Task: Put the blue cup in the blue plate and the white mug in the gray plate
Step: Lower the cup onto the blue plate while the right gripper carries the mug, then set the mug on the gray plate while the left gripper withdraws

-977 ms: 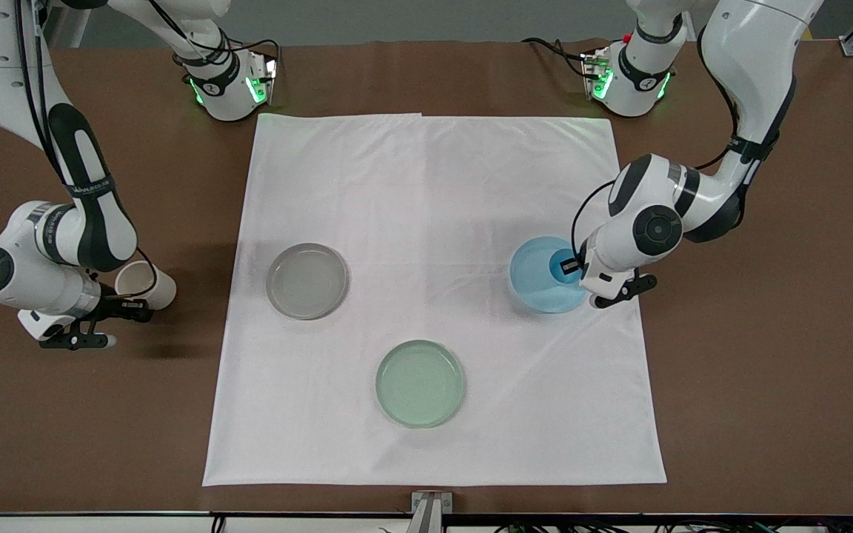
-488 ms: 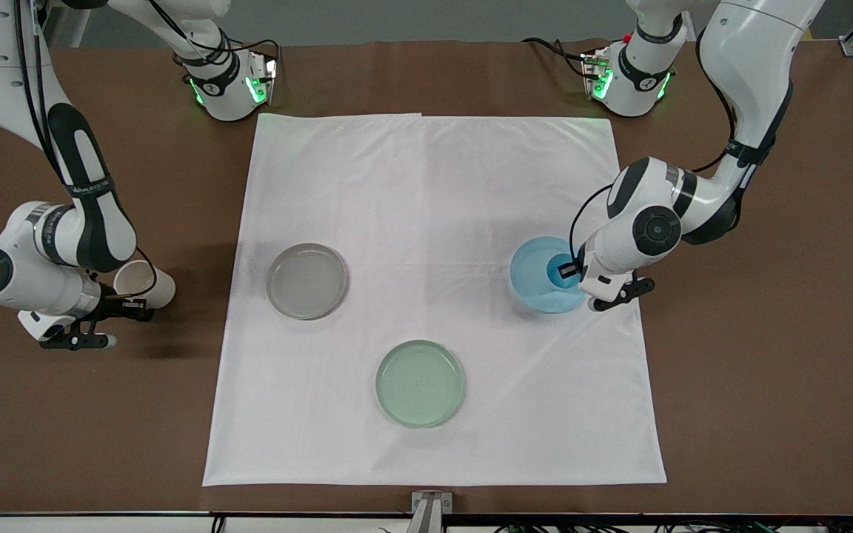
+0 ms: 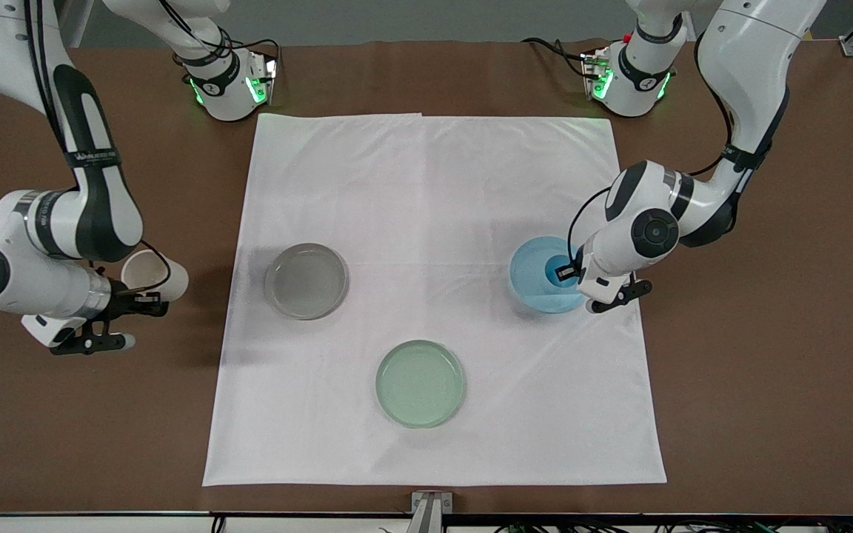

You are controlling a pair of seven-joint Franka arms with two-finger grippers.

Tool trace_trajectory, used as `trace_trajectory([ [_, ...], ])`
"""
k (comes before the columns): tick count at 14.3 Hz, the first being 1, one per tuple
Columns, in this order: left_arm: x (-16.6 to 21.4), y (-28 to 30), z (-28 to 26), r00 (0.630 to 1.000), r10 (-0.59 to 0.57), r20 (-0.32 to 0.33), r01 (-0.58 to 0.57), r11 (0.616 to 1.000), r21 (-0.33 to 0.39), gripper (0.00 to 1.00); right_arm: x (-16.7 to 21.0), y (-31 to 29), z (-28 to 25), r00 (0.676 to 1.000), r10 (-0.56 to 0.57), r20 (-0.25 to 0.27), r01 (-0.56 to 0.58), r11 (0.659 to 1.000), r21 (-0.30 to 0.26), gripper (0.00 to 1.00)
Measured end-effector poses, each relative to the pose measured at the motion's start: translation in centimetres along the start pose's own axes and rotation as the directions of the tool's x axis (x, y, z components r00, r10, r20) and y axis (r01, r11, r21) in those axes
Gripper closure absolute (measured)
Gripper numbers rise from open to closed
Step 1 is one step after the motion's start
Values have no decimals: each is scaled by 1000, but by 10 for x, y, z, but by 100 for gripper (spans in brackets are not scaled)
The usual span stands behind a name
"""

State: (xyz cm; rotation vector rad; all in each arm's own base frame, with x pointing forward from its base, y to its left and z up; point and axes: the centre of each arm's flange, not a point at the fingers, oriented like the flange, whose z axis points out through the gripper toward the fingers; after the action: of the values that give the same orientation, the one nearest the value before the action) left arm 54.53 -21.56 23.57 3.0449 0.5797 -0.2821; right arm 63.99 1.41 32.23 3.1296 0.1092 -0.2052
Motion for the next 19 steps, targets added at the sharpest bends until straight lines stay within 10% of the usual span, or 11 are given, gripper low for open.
trace_trajectory([
  [6, 7, 8, -44, 999, 18, -47, -19, 1000, -17, 2, -11, -169, 13, 1000, 9, -22, -8, 1000, 23, 81],
  [19, 60, -48, -306, 942, 274, -194, -231, 948, 219, 0, -12, -224, 73, 998, 60, -13, -60, 998, 25, 81],
])
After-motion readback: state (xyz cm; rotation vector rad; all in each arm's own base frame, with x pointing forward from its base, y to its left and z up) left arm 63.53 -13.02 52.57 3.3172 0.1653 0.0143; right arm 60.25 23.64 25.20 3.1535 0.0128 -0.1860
